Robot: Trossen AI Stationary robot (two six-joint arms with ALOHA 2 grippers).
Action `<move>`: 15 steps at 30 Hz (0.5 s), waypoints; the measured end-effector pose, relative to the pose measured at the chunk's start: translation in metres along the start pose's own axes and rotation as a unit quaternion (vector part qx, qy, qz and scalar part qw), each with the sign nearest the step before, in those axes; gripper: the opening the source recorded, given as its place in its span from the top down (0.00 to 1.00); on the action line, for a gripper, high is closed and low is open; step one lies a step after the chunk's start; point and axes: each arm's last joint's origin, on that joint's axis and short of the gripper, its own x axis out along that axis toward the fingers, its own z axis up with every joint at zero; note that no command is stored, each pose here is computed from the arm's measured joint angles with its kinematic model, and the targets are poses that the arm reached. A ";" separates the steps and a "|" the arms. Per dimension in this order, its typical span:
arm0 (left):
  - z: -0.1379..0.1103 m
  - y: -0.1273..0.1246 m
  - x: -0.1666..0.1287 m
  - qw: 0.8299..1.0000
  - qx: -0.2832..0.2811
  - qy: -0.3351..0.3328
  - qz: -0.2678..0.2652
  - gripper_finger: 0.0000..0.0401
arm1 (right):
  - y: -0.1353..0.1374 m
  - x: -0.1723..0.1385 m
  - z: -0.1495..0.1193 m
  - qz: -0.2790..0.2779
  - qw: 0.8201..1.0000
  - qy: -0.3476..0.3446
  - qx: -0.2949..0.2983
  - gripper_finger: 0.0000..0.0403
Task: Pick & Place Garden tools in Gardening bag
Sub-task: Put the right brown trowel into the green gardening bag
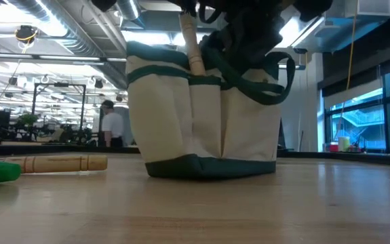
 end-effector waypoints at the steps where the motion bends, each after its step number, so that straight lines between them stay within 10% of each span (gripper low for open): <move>1: 0.000 0.001 0.000 1.000 0.002 0.002 0.001 1.00 | 0.000 0.000 0.000 0.000 1.000 0.000 0.000 1.00; 15: 0.001 0.001 0.002 1.000 0.014 -0.002 0.005 1.00 | -0.003 -0.001 -0.001 -0.002 1.000 0.000 0.010 1.00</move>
